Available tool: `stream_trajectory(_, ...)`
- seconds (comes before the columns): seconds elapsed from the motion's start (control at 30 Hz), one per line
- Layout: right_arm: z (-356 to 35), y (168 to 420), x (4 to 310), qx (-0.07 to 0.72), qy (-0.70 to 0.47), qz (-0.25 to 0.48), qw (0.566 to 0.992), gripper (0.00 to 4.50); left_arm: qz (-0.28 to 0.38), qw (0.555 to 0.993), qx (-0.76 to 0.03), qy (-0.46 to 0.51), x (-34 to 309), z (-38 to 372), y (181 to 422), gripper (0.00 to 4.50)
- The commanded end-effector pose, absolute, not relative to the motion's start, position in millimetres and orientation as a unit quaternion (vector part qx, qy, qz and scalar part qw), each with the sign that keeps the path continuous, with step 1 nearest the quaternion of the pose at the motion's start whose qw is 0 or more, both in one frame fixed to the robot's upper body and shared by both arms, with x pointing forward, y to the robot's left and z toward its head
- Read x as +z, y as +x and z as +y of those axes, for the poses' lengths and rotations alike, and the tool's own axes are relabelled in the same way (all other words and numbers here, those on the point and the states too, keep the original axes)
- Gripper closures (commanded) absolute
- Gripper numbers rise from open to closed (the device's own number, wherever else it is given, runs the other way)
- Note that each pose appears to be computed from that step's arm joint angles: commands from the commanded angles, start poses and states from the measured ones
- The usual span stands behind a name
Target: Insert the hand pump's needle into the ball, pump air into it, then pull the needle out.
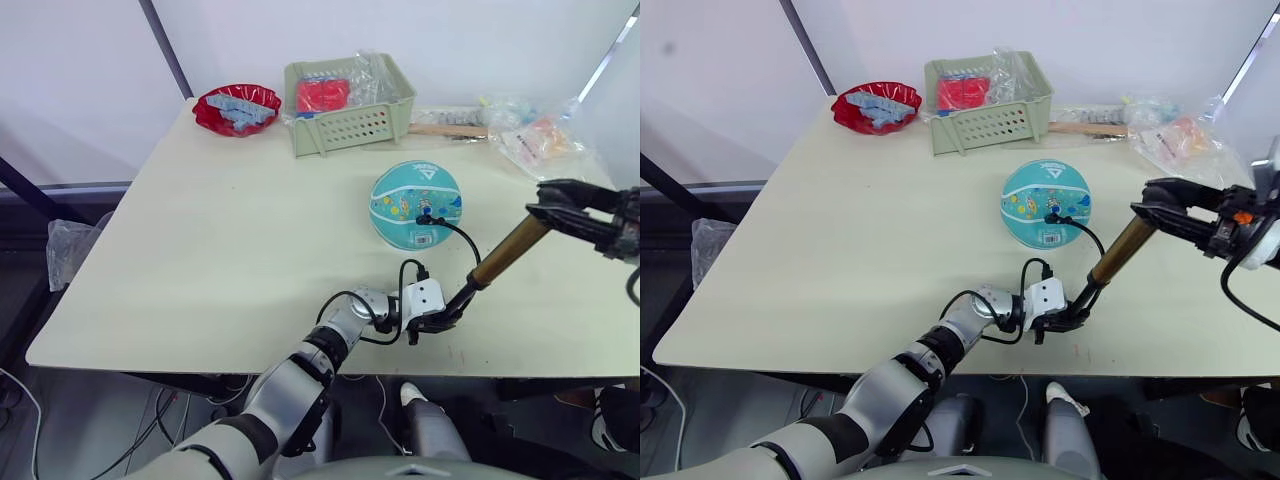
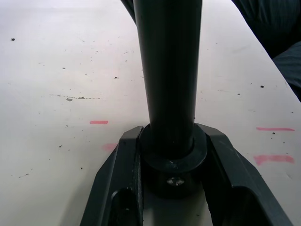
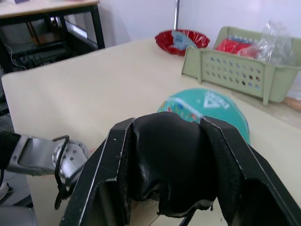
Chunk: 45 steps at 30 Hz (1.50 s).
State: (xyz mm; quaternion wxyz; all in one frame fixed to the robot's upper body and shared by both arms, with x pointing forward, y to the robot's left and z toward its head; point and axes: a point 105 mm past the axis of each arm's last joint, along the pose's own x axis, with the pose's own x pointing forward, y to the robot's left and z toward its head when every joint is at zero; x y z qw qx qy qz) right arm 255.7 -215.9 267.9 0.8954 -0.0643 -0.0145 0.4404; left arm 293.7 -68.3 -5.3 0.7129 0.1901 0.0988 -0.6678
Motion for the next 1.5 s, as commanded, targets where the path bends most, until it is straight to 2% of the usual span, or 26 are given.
stream_trajectory(0.03, -226, 245, 312, 0.420, -0.081, -0.089, 0.899, 2.82, 0.226, 0.694, -0.649, 0.214, -63, -26, 275, 3.31)
stream_trajectory(0.2, -225, 248, 292, 0.420, -0.095, -0.047, 0.902, 2.82, 0.226, 0.694, -0.650, 0.213, -64, -28, 275, 3.31)
stream_trajectory(0.43, -221, 256, 224, 0.416, -0.106, 0.034, 0.903, 2.82, 0.226, 0.696, -0.648, 0.212, -64, -29, 274, 3.31)
stream_trajectory(0.73, -218, 259, 163, 0.402, -0.120, 0.072, 0.905, 2.82, 0.230, 0.699, -0.643, 0.214, -66, -24, 276, 3.31)
stream_trajectory(1.07, -207, 261, 121, 0.392, -0.108, 0.087, 0.910, 2.82, 0.227, 0.697, -0.647, 0.210, -65, -30, 274, 3.31)
stream_trajectory(1.2, -207, 262, 118, 0.386, -0.098, 0.084, 0.913, 2.82, 0.227, 0.698, -0.646, 0.211, -65, -30, 274, 3.31)
stream_trajectory(1.5, -216, 265, 182, 0.384, -0.075, 0.007, 0.920, 2.82, 0.228, 0.697, -0.645, 0.216, -65, -27, 275, 3.31)
